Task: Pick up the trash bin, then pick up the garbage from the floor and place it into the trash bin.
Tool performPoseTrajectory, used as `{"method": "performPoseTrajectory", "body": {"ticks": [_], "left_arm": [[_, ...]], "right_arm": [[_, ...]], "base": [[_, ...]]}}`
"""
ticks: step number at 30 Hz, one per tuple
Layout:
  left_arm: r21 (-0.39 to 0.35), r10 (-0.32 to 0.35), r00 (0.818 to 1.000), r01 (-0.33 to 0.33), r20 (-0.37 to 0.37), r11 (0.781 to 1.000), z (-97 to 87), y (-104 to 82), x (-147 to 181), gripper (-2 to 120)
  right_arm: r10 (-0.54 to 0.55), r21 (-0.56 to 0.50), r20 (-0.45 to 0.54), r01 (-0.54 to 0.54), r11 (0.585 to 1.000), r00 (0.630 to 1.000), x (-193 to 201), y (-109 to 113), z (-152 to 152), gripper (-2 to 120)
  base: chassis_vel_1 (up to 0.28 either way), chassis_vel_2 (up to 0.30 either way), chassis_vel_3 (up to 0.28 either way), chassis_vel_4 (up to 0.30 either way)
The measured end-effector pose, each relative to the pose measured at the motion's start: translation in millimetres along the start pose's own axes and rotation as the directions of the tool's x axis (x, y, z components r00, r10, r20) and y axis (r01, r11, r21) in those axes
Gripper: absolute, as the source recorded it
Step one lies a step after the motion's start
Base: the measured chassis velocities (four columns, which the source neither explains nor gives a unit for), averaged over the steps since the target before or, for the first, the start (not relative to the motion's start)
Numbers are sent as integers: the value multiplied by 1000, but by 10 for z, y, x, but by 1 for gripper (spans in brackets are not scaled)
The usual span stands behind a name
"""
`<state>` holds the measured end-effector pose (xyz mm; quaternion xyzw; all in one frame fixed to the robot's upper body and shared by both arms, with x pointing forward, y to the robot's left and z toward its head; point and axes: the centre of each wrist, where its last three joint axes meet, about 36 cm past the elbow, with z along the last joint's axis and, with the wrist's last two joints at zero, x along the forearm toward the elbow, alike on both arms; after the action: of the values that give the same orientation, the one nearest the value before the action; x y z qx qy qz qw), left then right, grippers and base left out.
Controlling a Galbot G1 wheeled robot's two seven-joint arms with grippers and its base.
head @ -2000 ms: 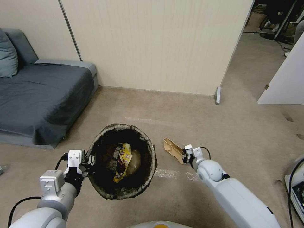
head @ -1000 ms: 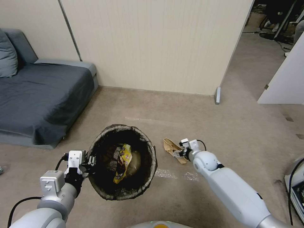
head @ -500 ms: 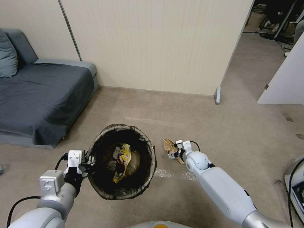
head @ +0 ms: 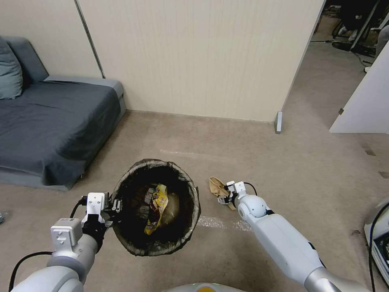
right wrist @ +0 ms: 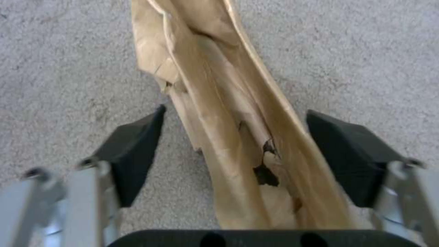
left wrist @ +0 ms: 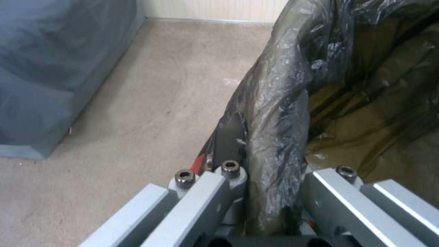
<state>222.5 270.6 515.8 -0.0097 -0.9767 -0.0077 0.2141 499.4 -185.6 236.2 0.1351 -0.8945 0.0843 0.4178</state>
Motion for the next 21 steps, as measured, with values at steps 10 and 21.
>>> {"method": "performPoseTrajectory", "body": {"ticks": [10,21], "left_arm": [[2,-6,1000,6,-5,1000,13,-7,7,1],[2,-11,1000,11,-8,1000,22,-7,12,1]], "right_arm": [[2,4,9,-2,1000,1000,-7,-55,94,34],[20,5,31,-20,1000,999,-16,-108,109,0]], "base": [[0,0,0,0],[0,0,0,0]]}}
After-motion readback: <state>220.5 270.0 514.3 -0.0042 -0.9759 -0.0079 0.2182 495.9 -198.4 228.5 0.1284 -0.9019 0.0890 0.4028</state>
